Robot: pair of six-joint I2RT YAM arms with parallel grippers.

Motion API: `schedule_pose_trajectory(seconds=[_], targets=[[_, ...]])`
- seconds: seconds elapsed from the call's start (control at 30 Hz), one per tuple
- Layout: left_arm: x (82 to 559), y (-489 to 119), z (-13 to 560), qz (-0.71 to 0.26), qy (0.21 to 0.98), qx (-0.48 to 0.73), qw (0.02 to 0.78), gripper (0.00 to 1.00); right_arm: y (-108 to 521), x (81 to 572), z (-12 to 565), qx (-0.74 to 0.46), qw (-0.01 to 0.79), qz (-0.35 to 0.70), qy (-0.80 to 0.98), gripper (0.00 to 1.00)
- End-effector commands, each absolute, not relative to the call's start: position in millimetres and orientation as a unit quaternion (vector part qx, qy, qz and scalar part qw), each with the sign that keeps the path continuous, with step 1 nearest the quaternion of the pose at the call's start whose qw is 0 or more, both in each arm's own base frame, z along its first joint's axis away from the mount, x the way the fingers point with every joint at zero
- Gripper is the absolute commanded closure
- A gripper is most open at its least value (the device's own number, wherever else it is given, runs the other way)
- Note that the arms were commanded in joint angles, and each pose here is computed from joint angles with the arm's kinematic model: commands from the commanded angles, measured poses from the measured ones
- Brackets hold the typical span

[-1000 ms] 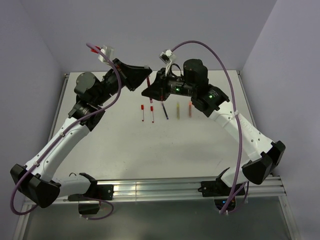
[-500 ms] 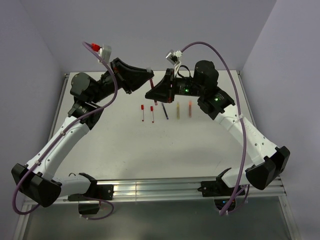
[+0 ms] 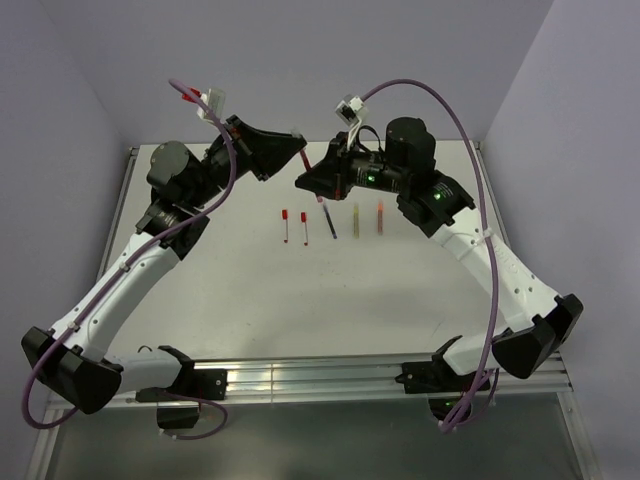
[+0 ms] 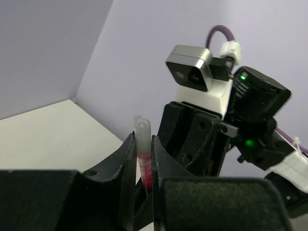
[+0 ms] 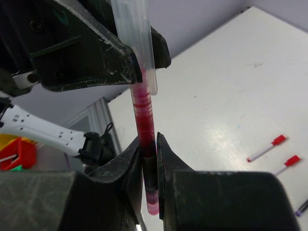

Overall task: Insert the pens into the pen caps
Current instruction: Press the pen cap onto the pen.

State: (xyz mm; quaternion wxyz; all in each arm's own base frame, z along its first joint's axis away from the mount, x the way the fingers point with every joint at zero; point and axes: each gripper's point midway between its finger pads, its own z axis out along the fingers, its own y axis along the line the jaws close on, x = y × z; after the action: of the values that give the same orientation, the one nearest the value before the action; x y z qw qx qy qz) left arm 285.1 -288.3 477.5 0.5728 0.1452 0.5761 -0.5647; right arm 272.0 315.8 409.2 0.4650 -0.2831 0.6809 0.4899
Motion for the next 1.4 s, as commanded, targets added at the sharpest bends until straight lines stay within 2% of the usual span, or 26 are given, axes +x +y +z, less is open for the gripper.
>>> schedule_pose_trajectory(seconds=[0.0,0.53,0.73,1.0,1.37], targets=[[237.1,-316.4,427.9,-0.578,0.65,0.202,0.45,1.0,264.6,334.0,530.7,-0.143,0.686,0.39,0.598,1.0],[255.2,-323.2,409.3,-0.504,0.72,0.114,0.463,1.0,277.9,351.0,539.2,-0.11,0.71,0.297,0.629,1.0],[243.3,-323.9,416.1,-0.519,0.698,0.159,0.466,1.0,290.9,334.5,532.2,-0.149,0.692,0.339,0.619,1.0],[228.1,-314.3,419.4,-0.568,0.66,0.219,0.44,1.0,278.7,316.7,536.8,-0.174,0.67,0.418,0.589,1.0],[212.5,-315.7,409.8,-0.581,0.644,0.258,0.425,1.0,266.7,304.0,542.2,-0.187,0.666,0.456,0.56,1.0]])
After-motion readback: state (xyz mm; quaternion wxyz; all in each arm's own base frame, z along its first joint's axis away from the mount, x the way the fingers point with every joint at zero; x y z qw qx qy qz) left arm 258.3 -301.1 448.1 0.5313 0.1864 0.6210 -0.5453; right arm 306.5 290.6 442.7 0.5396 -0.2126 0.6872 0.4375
